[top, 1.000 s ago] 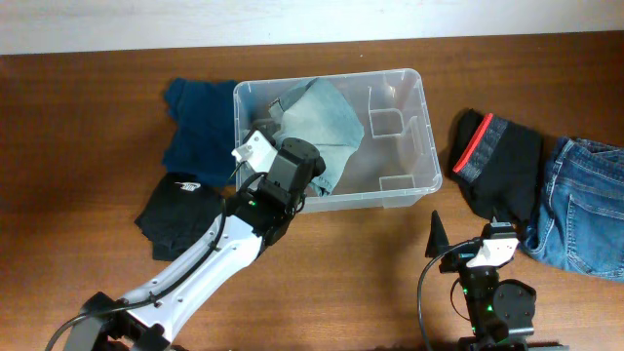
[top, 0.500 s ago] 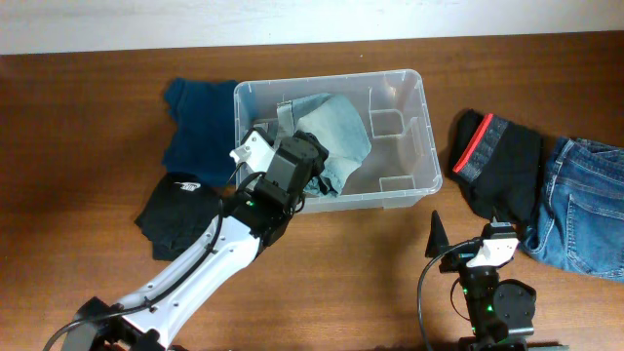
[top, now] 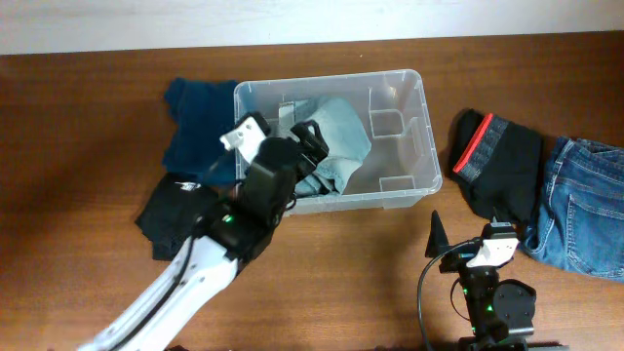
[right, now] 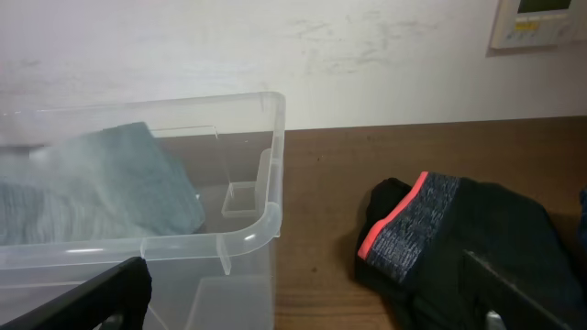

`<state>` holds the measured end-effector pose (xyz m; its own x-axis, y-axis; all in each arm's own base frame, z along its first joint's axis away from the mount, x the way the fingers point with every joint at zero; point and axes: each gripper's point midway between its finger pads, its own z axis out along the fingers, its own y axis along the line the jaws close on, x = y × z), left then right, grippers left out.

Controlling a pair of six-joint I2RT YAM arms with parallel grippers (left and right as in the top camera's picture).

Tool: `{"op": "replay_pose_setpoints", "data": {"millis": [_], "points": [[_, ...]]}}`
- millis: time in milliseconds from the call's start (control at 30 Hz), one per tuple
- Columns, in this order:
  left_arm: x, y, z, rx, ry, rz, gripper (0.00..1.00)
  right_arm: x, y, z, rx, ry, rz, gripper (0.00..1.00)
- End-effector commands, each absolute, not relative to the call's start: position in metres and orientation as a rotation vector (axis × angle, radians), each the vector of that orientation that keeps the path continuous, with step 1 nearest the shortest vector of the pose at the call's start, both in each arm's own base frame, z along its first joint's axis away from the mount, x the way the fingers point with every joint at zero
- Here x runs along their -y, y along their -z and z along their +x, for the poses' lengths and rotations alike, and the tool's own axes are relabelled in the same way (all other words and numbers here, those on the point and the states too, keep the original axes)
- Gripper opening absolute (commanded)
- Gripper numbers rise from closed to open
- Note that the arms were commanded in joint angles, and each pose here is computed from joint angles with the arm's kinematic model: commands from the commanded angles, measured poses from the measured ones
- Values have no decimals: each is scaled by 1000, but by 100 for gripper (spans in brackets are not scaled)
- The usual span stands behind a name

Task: Pack container
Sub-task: 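Lower the jeans into the container and open the left gripper, then push and tuck the jeans down inside the container with the left gripper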

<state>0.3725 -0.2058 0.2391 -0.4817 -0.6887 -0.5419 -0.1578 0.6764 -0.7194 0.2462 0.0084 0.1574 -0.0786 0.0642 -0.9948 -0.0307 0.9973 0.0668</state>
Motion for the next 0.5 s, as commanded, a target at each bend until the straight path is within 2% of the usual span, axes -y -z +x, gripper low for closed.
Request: {"op": "replay_pose_setpoints", "data": {"millis": [0, 33, 167, 267, 300, 333, 467], "points": [[204, -273, 363, -1961, 728, -433, 93, -11, -155, 246, -1651, -83, 11, 99], [207, -280, 362, -1948, 722, -363, 89, -11, -155, 246, -1651, -83, 11, 98], [219, -305, 358, -1893, 705, -127, 41, -11, -155, 246, -1651, -83, 11, 98], [219, -316, 358, -1888, 669, -70, 11, -11, -155, 246, -1651, -83, 11, 98], [220, -320, 358, -1888, 658, -54, 4, -11, -155, 246, -1651, -83, 11, 99], [220, -324, 359, -1888, 648, -41, 0, -11, -155, 246, -1651, -83, 11, 98], [226, -338, 363, -1930, 585, 47, 0, -11, -155, 246, -1651, -83, 11, 99]]}}
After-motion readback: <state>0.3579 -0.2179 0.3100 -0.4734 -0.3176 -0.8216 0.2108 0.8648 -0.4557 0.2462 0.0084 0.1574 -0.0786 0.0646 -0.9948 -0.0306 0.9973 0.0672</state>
